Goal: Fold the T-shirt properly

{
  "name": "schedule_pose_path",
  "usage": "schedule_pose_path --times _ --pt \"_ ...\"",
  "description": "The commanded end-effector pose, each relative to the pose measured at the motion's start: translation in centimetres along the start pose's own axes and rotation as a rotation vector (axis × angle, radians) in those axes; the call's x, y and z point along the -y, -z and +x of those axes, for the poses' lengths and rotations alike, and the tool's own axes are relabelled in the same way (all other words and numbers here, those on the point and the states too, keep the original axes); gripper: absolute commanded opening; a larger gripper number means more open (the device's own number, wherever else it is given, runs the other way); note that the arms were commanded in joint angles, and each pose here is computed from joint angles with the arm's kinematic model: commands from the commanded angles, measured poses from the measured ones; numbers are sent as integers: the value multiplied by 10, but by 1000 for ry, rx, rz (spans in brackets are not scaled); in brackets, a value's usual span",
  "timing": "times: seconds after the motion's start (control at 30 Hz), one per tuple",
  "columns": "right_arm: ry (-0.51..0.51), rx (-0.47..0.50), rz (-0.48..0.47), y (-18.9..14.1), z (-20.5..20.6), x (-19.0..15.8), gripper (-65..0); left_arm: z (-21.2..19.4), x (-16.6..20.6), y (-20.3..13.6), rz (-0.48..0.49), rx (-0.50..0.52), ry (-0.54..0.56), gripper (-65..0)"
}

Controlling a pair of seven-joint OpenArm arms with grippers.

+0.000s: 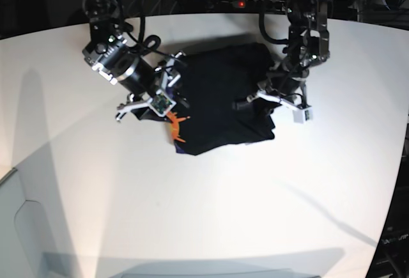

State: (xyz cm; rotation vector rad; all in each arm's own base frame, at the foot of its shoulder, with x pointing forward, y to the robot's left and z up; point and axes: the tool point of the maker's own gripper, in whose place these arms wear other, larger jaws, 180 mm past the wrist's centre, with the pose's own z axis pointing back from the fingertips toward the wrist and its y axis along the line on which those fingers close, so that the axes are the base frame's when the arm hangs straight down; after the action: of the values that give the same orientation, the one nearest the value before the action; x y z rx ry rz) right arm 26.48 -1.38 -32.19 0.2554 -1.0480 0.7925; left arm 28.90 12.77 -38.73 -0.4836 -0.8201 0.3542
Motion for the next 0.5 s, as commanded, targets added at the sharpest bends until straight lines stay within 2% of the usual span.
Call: schedule_pose_path --times 0.0,0.13,0.27,0.37,0.47 --pt "-13 49 -2 -3 14 3 -344 16 6 -4 -17 45 25 -628" --pt "-14 51 -2 -3 14 3 -344 5 7 -9 -18 -18 34 -518" --pt "-16 55 5 -2 16 1 -344 4 -3 -14 3 -19 8 -390" --pt "-4 65 6 0 19 -1 -344 4 -10 -17 22 -15 -6 -337" --pt "-2 69 6 0 20 -2 -344 -6 -18 -22 41 -34 -13 -314"
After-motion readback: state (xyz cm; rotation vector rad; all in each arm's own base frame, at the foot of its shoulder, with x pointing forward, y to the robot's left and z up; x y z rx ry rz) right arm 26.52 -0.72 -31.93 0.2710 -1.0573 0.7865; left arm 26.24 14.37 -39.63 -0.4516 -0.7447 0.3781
